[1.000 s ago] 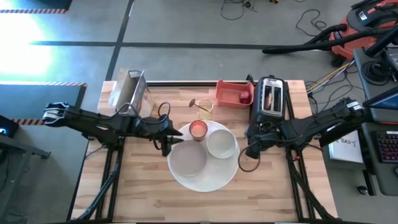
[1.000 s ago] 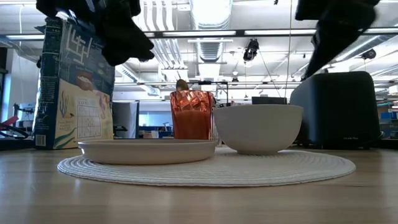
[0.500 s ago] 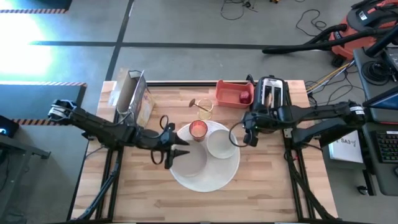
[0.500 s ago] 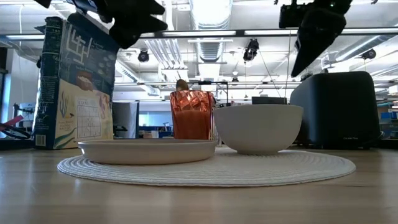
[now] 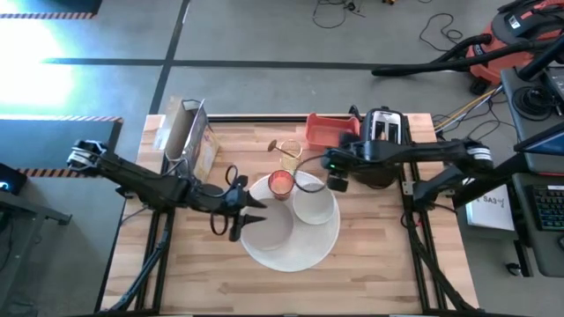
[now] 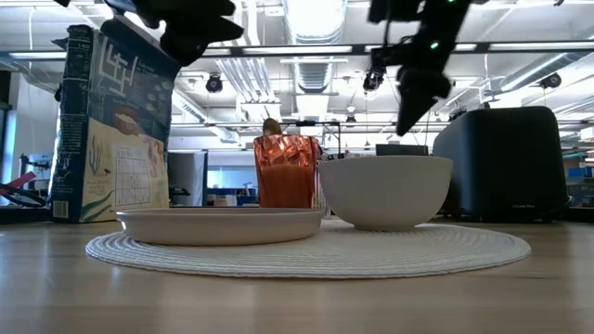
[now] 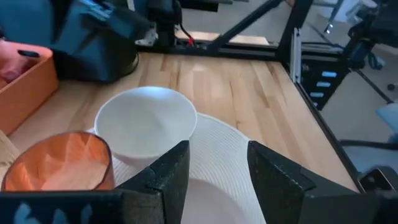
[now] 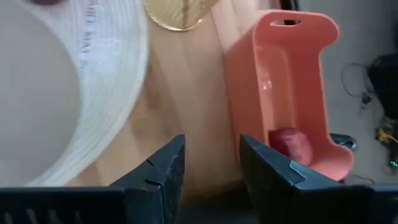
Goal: Arrange a breakfast setting
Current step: Move the orange bin with the red apple to the bottom right of the table
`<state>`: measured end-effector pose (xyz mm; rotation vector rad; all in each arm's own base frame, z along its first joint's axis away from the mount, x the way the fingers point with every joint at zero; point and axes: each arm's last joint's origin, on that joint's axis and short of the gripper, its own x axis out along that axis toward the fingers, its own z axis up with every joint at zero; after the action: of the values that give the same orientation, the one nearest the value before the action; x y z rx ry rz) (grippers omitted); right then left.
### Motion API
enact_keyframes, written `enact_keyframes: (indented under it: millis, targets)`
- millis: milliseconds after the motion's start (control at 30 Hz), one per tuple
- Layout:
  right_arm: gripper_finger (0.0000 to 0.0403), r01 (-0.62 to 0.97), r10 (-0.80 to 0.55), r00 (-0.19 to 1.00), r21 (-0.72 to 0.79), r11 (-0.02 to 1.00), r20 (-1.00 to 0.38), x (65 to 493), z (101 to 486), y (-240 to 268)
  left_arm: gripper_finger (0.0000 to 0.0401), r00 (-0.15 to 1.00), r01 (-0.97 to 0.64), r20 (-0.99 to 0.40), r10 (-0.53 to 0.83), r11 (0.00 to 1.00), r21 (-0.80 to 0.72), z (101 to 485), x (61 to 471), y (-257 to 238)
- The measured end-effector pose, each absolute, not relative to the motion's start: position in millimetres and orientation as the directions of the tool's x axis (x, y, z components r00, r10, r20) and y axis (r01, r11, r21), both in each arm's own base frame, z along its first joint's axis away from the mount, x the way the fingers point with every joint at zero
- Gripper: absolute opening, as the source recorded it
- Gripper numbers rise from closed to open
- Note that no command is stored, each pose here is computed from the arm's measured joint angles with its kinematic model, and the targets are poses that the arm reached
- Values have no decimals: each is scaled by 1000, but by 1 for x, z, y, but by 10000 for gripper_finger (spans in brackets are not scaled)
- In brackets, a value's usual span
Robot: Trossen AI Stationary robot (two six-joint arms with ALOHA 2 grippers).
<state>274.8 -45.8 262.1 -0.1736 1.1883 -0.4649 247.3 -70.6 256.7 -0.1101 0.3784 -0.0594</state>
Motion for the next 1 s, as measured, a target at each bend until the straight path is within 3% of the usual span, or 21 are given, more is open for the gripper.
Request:
enact_keyframes:
  millis: [167,400,667,1000]
  targets:
    - [129,270,-408,225,-345,899,-885,298,255,-68,146,920,34,-385,-79,992,-122,257,236,-67]
    - [156,301,-172,232,-97,949,-958,303,247,-119,146,917,51,-385,-105,988,-148,247,223,-64]
    - [193,373,-196,218,-104,922,-956,294,249,-160,146,935,66,-330,-129,978,-197,234,215,-62]
    - [195,406,-163,118,-102,908,-979,294,220,-181,146,937,63,-326,-128,978,-201,234,214,-62]
